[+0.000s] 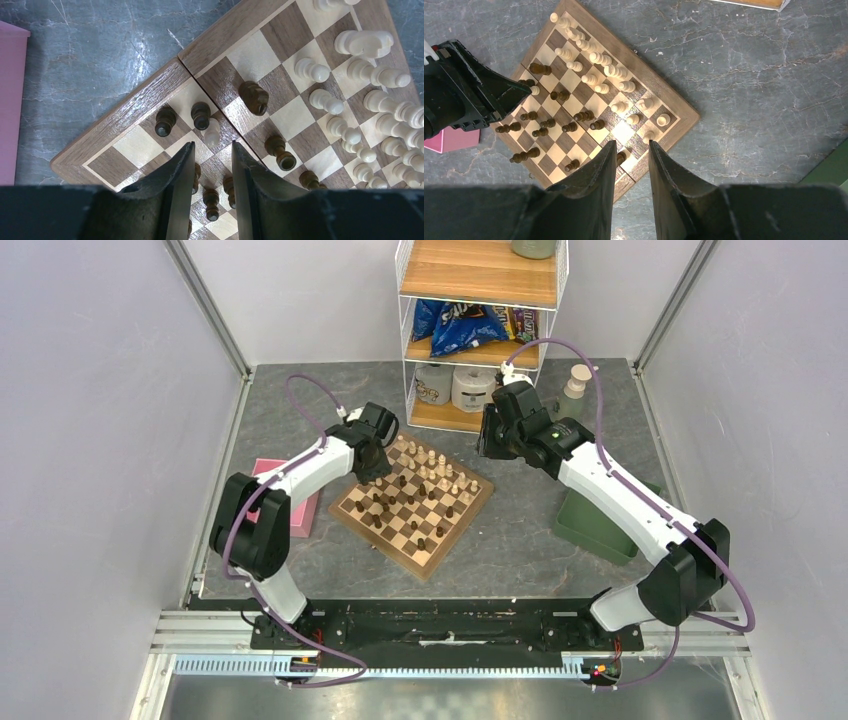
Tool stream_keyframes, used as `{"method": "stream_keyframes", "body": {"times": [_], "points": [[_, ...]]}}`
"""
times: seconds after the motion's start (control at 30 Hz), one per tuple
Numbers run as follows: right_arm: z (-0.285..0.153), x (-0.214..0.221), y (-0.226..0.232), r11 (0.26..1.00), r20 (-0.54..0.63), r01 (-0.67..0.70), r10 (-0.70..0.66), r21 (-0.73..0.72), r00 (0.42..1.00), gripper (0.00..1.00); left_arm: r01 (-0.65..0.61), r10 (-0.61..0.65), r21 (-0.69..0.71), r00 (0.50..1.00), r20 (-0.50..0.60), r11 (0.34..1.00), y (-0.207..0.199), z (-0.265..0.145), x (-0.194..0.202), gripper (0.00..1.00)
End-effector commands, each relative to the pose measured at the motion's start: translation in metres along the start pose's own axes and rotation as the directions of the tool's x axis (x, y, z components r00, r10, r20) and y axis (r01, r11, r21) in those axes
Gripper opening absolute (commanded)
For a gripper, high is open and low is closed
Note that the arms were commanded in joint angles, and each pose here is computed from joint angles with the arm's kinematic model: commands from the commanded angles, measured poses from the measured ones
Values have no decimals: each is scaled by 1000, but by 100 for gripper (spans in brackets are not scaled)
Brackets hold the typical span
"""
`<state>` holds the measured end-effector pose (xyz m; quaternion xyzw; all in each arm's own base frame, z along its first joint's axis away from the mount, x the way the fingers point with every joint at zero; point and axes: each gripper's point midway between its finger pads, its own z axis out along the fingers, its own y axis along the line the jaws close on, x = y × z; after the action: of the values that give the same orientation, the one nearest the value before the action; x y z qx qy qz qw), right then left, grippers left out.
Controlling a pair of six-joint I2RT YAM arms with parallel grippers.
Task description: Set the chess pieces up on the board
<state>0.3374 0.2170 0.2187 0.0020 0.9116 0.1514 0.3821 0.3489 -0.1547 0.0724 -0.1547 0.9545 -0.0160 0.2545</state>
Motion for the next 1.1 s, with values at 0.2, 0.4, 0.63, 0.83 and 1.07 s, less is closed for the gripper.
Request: {"method": "stream_keyframes", "body": {"times": [0.2,0.4,0.63,0.83,1.07], "points": [[3,-4,1,1000,11,2,-1,-18,1000,37,34,-33,-13,997,65,999,-10,1,-22,38],[4,-4,0,1000,9,0,0,-18,1000,37,31,-31,-13,998,53,999,-11,4,-19,38],[6,-3,1,1000,4,-2,2,-23,1000,37,22,-21,-27,999,42,999,-8,8,-15,36],[7,-3,0,1000,2,-4,4,-24,1000,37,12,-10,-31,999,46,999,-7,9,-16,35],[7,-3,0,1000,1,-3,3,-23,1000,37,5,-4,-37,999,43,999,-6,9,-15,26]]}}
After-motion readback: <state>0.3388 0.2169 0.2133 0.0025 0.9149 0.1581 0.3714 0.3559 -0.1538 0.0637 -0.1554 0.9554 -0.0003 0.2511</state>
